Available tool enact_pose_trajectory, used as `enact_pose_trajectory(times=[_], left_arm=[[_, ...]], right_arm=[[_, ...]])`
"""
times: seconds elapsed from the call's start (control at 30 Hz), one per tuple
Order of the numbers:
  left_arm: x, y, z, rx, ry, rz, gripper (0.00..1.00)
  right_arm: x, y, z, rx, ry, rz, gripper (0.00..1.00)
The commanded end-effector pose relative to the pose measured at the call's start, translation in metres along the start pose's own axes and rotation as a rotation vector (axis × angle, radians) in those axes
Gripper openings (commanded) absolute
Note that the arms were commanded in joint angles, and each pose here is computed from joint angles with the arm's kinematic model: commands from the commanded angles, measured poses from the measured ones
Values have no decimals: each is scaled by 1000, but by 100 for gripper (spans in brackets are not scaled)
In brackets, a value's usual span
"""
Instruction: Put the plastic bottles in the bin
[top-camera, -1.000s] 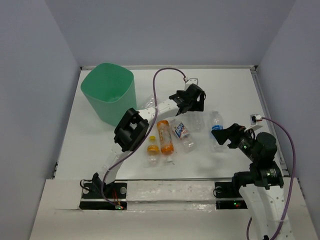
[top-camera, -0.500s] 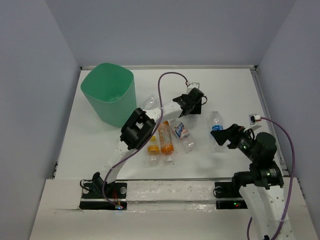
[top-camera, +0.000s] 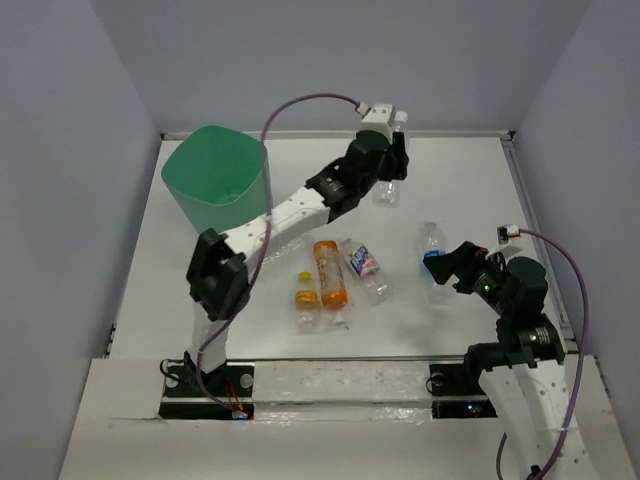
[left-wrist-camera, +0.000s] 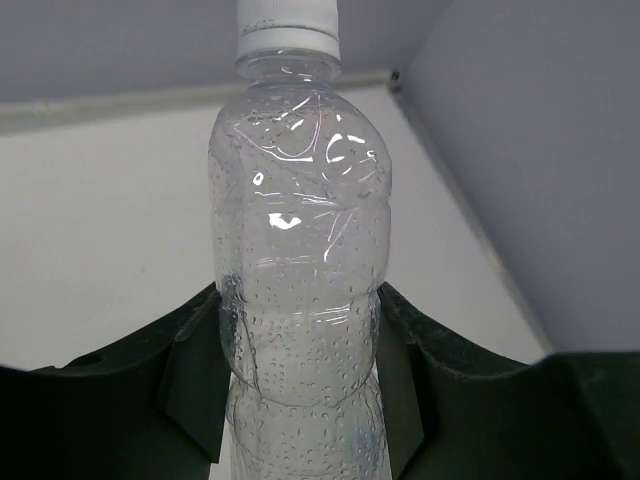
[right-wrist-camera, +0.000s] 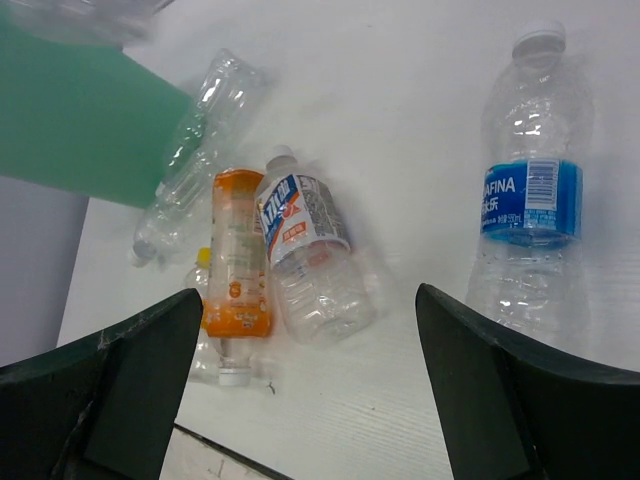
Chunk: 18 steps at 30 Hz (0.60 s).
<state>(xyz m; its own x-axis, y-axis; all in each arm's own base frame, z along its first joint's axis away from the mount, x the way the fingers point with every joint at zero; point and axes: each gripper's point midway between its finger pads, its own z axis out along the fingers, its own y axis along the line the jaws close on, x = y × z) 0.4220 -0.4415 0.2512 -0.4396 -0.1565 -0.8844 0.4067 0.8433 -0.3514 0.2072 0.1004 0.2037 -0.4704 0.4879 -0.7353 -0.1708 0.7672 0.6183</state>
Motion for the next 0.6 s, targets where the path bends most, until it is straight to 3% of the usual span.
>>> enact_pose_trajectory(times=[0.0,0.03,0.1,0.23,0.4,0.57], left_arm=[[-197,-1,-134,43,-486,-54,46],[-198,28,-137,-24,-493,-37,46],[-230,60,-184,-84,-587,-68,46],[-251,175,-241,-330,-704,-104,46],[-253,249,-296,-519,-791,-113,46],[-218,291,-291,-655,-760,-59,45]], right_arm=[[-6,-4,9,15,-21,-12,92],[-4,-5,11,11,-22,-6,92],[-3,-6,13,6,-26,2,92],[1,-13,20,9,-33,9,92],[5,-24,24,52,-25,3,92],[4,-31,26,81,-40,6,92]])
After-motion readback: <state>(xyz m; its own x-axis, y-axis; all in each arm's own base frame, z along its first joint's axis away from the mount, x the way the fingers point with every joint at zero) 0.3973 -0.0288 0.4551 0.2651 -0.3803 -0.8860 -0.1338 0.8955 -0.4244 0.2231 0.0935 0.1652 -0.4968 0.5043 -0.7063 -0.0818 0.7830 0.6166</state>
